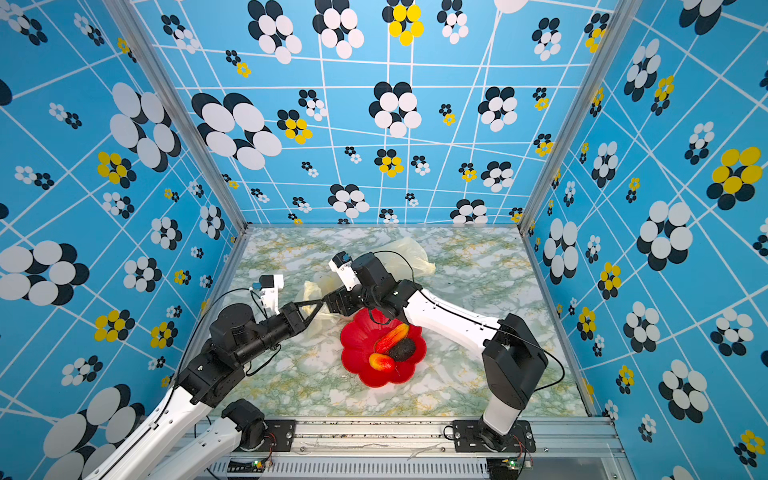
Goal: Place the fruits into the plastic bag
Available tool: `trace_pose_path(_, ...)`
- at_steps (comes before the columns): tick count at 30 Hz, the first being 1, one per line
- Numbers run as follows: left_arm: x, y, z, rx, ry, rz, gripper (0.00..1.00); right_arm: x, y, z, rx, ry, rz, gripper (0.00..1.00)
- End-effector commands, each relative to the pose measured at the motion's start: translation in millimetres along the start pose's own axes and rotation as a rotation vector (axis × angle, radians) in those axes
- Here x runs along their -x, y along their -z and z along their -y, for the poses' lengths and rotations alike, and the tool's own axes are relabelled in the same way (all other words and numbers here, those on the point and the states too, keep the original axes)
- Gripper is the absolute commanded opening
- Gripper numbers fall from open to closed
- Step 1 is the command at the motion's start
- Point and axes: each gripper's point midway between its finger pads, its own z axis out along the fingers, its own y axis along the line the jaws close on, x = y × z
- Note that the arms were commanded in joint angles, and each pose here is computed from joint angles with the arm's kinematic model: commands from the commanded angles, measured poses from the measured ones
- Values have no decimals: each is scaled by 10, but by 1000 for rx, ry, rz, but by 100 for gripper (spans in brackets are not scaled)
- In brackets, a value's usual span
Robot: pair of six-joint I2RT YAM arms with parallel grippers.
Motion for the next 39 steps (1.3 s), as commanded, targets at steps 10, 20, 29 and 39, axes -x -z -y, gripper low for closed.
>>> trace_pose_path(10, -16, 26, -209, 61, 29, 24, 0, 651, 1294, 248, -290, 66, 516, 99)
trace_pose_path(20, -2, 44, -190, 53, 24, 30, 0, 404, 1649, 293, -335, 5, 315, 99)
trace_pose_path(29, 3, 51, -140, 35, 21, 26, 0, 73, 2164, 277, -362, -82, 110, 99)
trace_pose_path(39, 18, 62, -115, 41, 6, 21, 0, -675, 2125, 306, -361, -193, -317, 99)
